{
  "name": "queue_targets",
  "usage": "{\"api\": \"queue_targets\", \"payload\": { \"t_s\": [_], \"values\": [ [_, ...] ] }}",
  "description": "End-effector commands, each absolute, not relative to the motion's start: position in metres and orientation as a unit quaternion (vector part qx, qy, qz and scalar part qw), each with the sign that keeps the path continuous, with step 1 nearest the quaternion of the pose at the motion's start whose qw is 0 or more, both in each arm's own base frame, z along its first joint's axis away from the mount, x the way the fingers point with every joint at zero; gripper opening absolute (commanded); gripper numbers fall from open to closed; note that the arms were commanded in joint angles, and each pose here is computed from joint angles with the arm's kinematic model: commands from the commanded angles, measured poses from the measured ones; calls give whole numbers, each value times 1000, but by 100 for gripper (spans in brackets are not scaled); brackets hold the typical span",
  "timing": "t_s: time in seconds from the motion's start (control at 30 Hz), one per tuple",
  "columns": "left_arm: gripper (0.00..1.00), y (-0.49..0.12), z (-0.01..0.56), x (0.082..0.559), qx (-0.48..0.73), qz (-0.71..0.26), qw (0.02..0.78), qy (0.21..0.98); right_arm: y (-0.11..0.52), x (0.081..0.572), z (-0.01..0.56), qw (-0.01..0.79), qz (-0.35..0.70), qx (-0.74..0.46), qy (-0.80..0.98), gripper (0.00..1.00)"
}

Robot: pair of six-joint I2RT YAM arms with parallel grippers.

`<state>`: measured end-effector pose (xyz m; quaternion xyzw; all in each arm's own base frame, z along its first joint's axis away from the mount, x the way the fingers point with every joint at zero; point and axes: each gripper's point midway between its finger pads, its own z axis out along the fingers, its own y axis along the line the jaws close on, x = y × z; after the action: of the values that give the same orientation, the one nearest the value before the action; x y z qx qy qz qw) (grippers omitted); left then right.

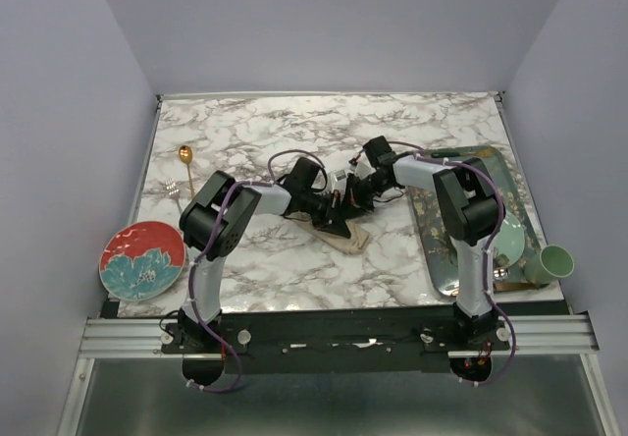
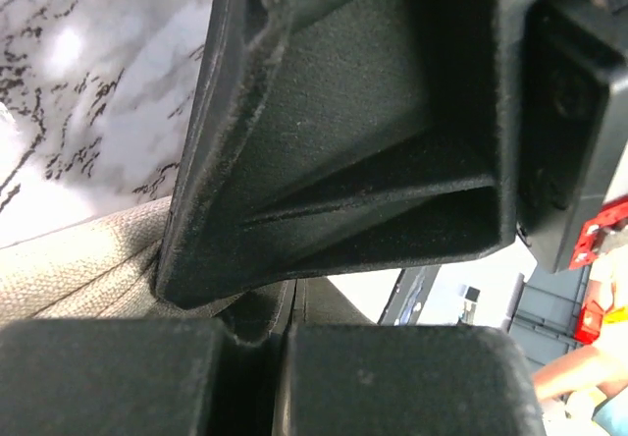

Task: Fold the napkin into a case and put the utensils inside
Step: Smooth out the smaller rectangle-folded napkin at the center of the board.

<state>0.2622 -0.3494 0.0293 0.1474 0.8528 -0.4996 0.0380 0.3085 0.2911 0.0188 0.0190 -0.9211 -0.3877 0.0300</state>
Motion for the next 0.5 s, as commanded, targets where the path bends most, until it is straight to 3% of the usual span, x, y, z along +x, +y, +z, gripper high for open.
{"api": "queue_targets", "payload": {
  "t_s": [0.0,0.2,0.47],
  "values": [
    [4,-331,-18,278,129,-409,74,900,272,305,-13,18,-316,20,-948,1],
    [11,-341,58,289,164,-502,148,836,271,304,-13,16,-314,23,-949,2],
    [18,-306,105,287,159,-567,141,796,273,311,0,-9,-321,60,-945,1]
  ]
}}
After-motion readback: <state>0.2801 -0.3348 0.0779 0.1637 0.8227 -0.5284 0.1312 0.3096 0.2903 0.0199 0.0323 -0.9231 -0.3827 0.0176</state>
